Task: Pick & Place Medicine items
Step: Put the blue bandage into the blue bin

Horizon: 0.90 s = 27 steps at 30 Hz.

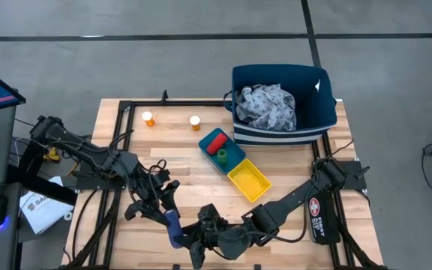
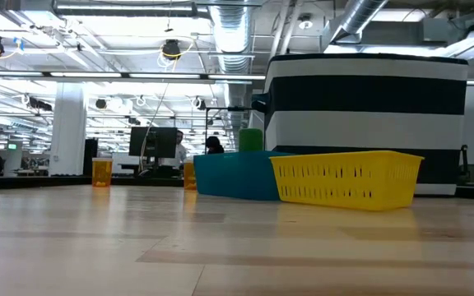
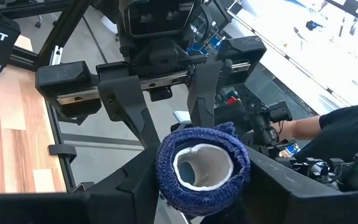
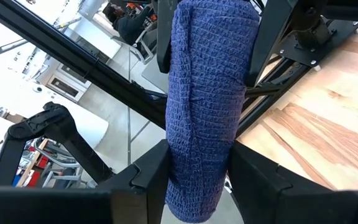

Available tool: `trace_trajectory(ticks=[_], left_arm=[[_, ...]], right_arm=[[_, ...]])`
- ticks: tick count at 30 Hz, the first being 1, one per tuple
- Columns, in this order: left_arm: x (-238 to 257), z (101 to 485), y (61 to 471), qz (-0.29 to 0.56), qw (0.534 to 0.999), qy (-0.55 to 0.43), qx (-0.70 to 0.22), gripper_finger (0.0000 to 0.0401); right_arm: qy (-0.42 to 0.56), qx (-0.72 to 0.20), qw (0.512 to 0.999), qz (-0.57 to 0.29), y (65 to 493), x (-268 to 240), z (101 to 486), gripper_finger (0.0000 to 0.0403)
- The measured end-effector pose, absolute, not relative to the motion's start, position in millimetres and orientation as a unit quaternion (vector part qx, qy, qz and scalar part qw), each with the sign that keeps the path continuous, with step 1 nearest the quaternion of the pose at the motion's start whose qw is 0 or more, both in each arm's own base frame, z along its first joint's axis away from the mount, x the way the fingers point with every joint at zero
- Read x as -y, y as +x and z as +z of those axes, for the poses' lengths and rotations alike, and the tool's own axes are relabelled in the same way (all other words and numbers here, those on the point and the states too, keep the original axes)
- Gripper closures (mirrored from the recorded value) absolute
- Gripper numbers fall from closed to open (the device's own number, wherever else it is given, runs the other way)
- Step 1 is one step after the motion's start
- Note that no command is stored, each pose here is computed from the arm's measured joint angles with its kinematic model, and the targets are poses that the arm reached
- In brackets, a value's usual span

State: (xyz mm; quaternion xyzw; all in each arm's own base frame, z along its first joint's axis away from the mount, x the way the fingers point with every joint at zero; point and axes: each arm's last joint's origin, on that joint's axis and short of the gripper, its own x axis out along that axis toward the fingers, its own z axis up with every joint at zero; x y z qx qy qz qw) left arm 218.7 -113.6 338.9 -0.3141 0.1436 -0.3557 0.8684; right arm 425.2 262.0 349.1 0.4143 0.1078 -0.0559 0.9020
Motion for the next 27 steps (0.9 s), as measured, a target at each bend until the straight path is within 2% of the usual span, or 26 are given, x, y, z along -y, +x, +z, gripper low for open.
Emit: trace_trajectory(ticks=[7,19,27], left_arm=[[114,339,219,-0.358,0.868,-0.313,-0.143,0.0228],[115,338,217,-0.379,0.858,-0.308,-0.159,0.0229],[117,331,215,-0.392,0.852,-0.290,-0.192,0.0229]], right_arm=[[0.417,-0.104,0.901,-0.053,425,-263,350,0.0248],[0.432,-0.086,0.897,-0.034,421,-271,355,0.0192],[0.452,-0.084,0.888,-0.021,408,-291,356,0.0192]])
